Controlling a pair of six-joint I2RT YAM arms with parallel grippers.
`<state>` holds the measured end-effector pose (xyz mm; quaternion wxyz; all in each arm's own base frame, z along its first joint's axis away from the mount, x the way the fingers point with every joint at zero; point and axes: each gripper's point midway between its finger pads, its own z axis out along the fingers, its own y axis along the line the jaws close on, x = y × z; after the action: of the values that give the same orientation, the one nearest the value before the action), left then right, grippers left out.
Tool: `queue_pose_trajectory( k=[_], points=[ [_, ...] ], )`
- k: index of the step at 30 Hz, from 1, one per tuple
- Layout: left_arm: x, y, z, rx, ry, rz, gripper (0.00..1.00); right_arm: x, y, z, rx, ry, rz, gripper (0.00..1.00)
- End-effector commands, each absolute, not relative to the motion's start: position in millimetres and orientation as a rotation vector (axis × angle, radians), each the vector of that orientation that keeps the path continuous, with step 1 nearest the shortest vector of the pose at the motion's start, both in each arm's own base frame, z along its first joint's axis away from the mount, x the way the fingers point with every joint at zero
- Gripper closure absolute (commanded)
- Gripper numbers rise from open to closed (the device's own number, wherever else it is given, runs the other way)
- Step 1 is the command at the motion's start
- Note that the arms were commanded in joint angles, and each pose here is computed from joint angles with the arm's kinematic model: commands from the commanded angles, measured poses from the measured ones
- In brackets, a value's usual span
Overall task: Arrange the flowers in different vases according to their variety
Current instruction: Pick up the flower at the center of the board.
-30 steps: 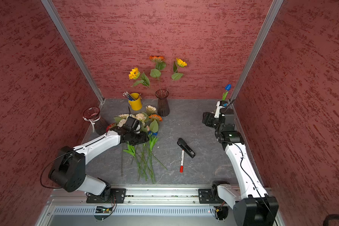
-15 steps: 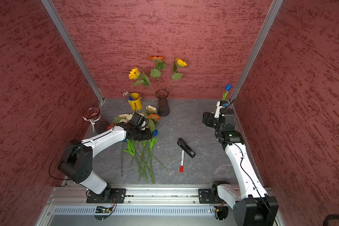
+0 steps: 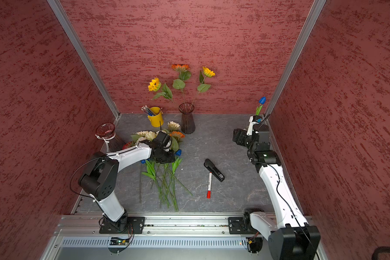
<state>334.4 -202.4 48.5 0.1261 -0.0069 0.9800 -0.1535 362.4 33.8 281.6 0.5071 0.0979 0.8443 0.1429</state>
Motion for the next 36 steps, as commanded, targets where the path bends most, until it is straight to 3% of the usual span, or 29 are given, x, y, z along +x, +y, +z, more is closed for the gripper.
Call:
queue_pose_trajectory(
  k=[1,6,12,36],
  points=[
    [339.4,-202.3,46.4,-0.02,2.838,-0.442,0.72,366.6,33.2,300.8,0.236,1.991,0.337,0.21],
    [340.2,-201.8,53.6,-0.022,2.829,-0.436,0.88,367.6,33.6,303.2,0.232,1.988,0.336,0.22],
    [343.8,-197.9,89.0,-0.017,2.767,-0.426,0.99,366.3,33.5,304.9,0.232,1.984,0.338,0.22],
    [323.1,-172.4,251.9,-0.015,2.459,-0.491,1.0,357.1,72.7,275.4,0.191,2.049,0.436,0.24]
  ],
)
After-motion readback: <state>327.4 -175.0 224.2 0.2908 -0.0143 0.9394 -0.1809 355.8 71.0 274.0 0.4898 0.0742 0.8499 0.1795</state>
